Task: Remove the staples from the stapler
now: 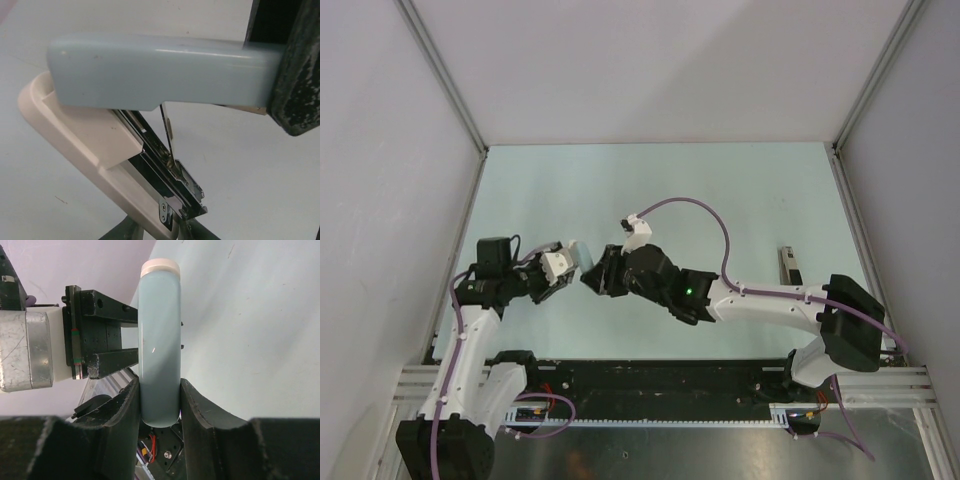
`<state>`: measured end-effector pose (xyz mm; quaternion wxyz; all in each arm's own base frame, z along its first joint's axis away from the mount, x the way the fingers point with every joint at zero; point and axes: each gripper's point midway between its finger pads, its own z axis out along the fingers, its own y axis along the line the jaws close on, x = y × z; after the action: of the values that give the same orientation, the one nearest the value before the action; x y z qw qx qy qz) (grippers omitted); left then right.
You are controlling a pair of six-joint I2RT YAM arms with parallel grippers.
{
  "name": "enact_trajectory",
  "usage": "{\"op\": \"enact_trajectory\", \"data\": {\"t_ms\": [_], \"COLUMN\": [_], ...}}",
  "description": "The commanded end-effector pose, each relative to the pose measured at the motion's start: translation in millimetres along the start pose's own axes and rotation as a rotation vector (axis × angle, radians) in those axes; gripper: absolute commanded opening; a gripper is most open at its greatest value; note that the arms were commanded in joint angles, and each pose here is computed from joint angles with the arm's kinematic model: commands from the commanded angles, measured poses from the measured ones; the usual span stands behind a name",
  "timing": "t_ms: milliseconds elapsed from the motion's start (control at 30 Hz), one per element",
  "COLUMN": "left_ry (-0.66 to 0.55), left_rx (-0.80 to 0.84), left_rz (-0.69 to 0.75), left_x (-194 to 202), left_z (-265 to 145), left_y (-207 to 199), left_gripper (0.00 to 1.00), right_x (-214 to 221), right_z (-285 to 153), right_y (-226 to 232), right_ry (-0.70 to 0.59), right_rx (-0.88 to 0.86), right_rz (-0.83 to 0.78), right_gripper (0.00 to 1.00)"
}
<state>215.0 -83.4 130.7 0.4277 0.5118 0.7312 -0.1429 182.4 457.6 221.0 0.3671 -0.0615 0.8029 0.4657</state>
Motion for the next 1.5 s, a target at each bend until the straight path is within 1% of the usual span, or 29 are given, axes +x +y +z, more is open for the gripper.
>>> {"op": "enact_trajectory", "data": {"t_ms": [0, 167, 367, 533, 633, 833, 1100, 1200, 1267, 1300, 1400, 1467], "left_ry": [-0.025, -0.051, -0.044, 0.032, 0.070, 0.065, 0.075, 0.064, 0.056, 0.049, 0.010, -0.030], "left_rx": [-0.044, -0.071, -0.089, -0.133, -0.160, -0.200, -0.270, -0.281, -0.271, -0.269, -0.249, -0.230], "left_rz": [0.077, 0.095, 0.121, 0.242, 0.324, 0.463, 0.673, 0.674, 0.615, 0.577, 0.414, 0.299], "left_x": [-10, -18, -18, -2, 6, 5, 10, 10, 10, 8, -3, -15], "left_z": [-5, -9, -11, -13, -16, -18, -18, -17, -16, -16, -16, -17], "left_y": [8, 11, 14, 23, 27, 28, 27, 26, 25, 26, 28, 29], "left_gripper": [0.35, 0.34, 0.24, 0.24, 0.23, 0.20, 0.20, 0.22, 0.25, 0.29, 0.57, 0.68], "right_x": [-6, 10, 33, 51, 55, 59, 64, 63, 59, 56, 45, 37], "right_z": [-7, -5, -5, -12, -15, -15, -7, 0, 3, 5, 11, 14], "right_y": [27, 25, 21, 7, -2, -10, -12, -8, -6, -5, -7, -10], "right_ry": [-0.003, 0.039, 0.099, 0.111, 0.111, 0.097, 0.060, 0.039, 0.014, -0.001, -0.044, -0.068], "right_rx": [-0.094, -0.100, -0.107, -0.071, -0.044, -0.017, -0.035, -0.053, -0.051, -0.048, -0.016, 0.019], "right_rz": [0.044, 0.050, 0.018, -0.136, -0.183, -0.242, -0.281, -0.266, -0.248, -0.239, -0.221, -0.218], "right_gripper": [0.00, 0.00, 0.00, 0.00, 0.00, 0.00, 0.00, 0.00, 0.00, 0.00, 0.00, 0.00]}}
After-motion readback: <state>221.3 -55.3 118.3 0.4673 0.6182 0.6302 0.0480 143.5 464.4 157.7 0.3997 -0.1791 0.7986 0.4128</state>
